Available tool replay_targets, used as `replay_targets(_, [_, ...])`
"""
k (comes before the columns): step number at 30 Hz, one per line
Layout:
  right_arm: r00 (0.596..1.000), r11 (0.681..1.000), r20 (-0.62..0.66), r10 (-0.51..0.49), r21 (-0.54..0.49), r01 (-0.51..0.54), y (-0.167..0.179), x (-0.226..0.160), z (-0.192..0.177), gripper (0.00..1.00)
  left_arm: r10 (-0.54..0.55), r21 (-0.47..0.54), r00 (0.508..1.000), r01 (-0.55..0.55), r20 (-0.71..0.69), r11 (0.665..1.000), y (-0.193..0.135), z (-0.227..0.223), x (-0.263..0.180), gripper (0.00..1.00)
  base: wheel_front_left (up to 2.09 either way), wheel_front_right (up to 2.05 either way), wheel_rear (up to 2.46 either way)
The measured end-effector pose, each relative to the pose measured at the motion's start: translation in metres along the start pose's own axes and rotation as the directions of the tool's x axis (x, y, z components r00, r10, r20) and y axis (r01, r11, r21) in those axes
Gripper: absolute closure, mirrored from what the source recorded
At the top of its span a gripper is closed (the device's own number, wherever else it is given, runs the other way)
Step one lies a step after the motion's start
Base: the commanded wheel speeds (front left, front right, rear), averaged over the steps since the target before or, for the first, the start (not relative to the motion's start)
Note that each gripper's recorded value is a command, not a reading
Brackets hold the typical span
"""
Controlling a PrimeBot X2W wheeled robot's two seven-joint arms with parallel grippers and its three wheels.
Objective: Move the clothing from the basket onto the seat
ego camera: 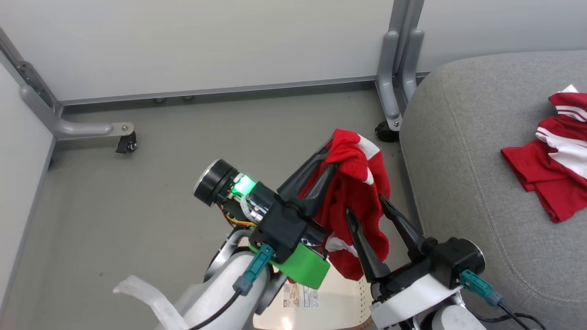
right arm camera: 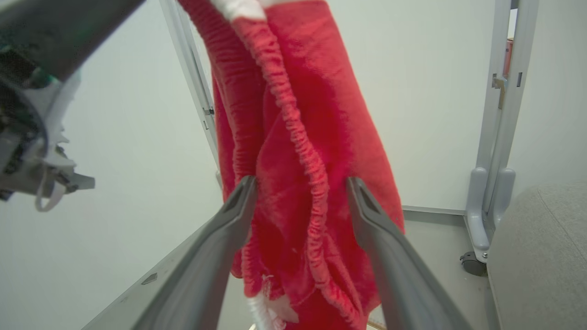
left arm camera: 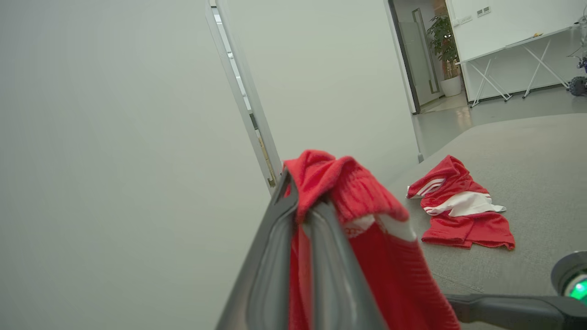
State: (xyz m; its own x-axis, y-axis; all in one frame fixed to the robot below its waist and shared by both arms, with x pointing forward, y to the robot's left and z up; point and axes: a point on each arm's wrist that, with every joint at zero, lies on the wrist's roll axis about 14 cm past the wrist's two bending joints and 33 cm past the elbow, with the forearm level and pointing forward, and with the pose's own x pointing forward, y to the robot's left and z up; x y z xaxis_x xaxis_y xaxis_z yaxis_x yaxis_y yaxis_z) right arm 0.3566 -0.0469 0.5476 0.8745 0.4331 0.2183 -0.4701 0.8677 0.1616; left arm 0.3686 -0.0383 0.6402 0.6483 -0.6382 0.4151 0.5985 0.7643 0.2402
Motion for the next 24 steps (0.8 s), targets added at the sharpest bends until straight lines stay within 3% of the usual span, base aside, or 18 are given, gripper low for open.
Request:
replay_targets(8, [0.999, 1.000, -0.024, 0.023, -0.010, -0.023, 0.005, 0.005, -0.008, 0.00, -0.075, -0.019, 0.997, 0.075, 0.030, 0.997, -0.023, 0.010, 0.003, 1.00, 0.00, 0.00, 0.00])
replay_targets(10, [0.999, 1.000, -0.025, 0.022, -0.010, -0.022, 0.005, 0.006, -0.009, 0.72, -0.081, -0.022, 0.996, 0.082, 0.029, 0.996, -0.025, 0.010, 0.002, 1.00, 0.00, 0.00, 0.00])
replay_targets(11, [1.000, 1.000, -0.022, 0.016, -0.002, -0.016, 0.004, 0.006, -0.008, 1.00, -0.084, -0.024, 0.996, 0.084, 0.027, 0.996, -0.026, 0.009, 0.002, 1.00, 0.00, 0.00, 0.00])
replay_targets(24, [1.000, 1.000, -0.025, -0.006, 0.019, 0.007, 0.000, 0.000, -0.009, 1.00, -0.066, -0.064, 0.996, 0.062, -0.057, 0.996, -0.028, -0.016, -0.008, 1.00, 0.00, 0.00, 0.00])
